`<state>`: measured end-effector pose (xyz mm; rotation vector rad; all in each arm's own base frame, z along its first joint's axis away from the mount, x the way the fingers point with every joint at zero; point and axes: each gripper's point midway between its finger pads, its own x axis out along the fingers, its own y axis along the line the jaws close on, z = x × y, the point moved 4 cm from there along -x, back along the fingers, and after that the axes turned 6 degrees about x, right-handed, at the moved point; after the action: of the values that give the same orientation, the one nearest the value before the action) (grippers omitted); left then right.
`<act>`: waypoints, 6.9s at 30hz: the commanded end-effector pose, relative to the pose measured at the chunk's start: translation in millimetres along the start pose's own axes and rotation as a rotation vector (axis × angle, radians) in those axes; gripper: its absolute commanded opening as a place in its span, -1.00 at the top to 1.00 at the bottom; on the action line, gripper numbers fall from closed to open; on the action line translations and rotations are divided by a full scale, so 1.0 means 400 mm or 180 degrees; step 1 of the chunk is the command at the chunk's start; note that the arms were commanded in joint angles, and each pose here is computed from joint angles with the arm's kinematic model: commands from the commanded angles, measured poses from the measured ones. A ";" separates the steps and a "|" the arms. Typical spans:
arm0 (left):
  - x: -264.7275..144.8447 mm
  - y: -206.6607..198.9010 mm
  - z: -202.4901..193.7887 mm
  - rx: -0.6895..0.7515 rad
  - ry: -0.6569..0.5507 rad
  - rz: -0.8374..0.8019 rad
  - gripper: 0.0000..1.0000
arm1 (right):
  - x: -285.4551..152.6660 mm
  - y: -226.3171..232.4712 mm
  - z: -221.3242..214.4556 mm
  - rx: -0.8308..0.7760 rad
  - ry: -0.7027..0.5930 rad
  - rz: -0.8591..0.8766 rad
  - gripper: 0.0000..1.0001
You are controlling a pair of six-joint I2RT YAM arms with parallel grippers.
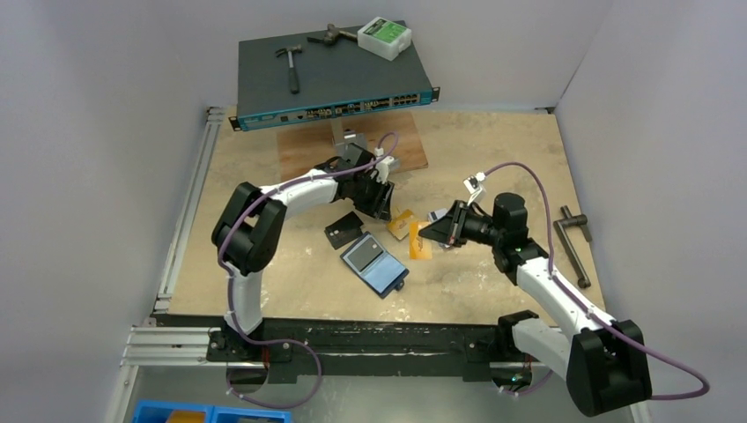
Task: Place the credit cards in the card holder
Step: Place the credit card at the center of the board, then turn over the card slot in the card holder, then insert the credit card into the card holder.
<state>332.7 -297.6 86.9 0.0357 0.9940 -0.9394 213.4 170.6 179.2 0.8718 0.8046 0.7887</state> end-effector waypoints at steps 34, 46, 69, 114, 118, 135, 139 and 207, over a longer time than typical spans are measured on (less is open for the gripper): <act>-0.139 -0.030 -0.224 -0.0534 0.0407 -0.0425 0.40 | 0.099 -0.186 -0.328 0.0380 0.1384 -0.0892 1.00; -0.146 -0.031 -0.260 -0.0598 0.0489 -0.0358 0.56 | 0.109 -0.166 -0.319 0.0364 0.1312 -0.0685 1.00; -0.183 -0.075 -0.221 -0.0967 0.0146 -0.1198 -0.02 | 0.214 -0.133 -0.233 0.0445 0.0878 -0.0321 1.00; -0.133 -0.046 -0.262 -0.0688 0.0686 -0.0586 0.67 | 0.204 -0.159 -0.275 0.0496 0.1098 -0.0023 1.00; -0.133 -0.057 -0.256 -0.0743 0.0688 -0.0696 0.53 | 0.226 -0.163 -0.265 0.0503 0.1093 -0.0010 1.00; -0.105 -0.068 -0.236 -0.0959 0.0779 -0.0976 0.41 | 0.253 -0.157 -0.241 0.0493 0.1028 0.0008 1.00; -0.110 -0.070 -0.249 -0.0922 0.0787 -0.0969 0.72 | 0.263 -0.163 -0.238 0.0516 0.0986 0.0007 1.00; -0.157 -0.160 -0.333 -0.0436 0.0934 -0.1128 0.01 | 0.316 -0.097 -0.128 -0.0035 0.0730 -0.0704 1.00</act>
<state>178.2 -237.0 63.4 -0.1848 1.4097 -1.1401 234.8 276.0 89.2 0.7379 1.0747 0.6934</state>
